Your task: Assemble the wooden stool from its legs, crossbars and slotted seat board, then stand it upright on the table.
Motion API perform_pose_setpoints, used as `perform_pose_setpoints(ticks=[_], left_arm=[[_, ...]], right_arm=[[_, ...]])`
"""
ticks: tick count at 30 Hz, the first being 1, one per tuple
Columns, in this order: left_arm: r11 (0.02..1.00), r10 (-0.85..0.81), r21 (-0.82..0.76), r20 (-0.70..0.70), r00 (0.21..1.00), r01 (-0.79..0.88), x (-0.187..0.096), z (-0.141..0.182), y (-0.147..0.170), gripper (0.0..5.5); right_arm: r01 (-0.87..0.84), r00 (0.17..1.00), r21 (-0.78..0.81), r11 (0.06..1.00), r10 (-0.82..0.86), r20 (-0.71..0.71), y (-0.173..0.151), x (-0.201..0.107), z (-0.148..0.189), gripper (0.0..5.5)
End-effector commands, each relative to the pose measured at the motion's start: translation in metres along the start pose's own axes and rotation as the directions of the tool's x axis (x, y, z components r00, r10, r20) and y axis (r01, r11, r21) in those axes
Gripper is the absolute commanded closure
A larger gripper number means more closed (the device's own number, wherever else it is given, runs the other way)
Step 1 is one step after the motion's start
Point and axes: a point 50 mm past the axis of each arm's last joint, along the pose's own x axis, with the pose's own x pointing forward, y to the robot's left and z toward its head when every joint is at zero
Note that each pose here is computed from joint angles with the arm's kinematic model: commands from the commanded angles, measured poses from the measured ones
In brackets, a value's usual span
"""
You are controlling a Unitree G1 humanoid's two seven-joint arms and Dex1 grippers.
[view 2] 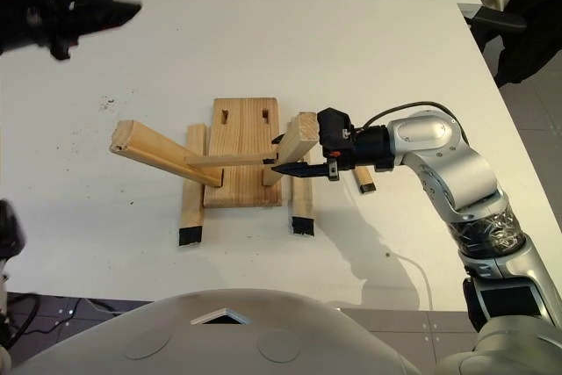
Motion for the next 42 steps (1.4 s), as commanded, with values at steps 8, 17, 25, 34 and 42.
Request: perform_pose_setpoints(ticks=[8,17,25,34,42], left_arm=[[0.962,-0.26,0.028,-0.225,0.939,0.273,0.011,-0.055,-0.071,3.26],[0.871,-0.492,0.035,0.043,0.87,0.491,0.088,-0.018,-0.121,3.26],[0.846,-0.526,-0.076,0.039,0.849,0.528,0.101,-0.042,-0.139,3.26],[0.889,-0.421,-0.17,0.055,0.905,0.424,0.083,-0.043,-0.127,2.58],[0.958,-0.246,-0.135,0.068,0.967,0.253,0.07,-0.034,-0.111,1.25]], right_arm=[[0.002,0.994,0.155,0.988,0.016,-0.11,0.006,-0.007,-0.019,3.47],[-0.16,0.982,0.111,0.981,0.17,-0.085,0.005,0.031,-0.01,3.47],[-0.252,0.962,0.113,0.961,0.261,-0.076,0.01,0.064,-0.013,3.47],[-0.139,0.99,0.051,0.989,0.14,-0.032,0.009,0.042,0.0,3.47],[0.057,0.998,-0.016,0.998,-0.057,0.005,-0.009,0.026,0.016,2.34]])
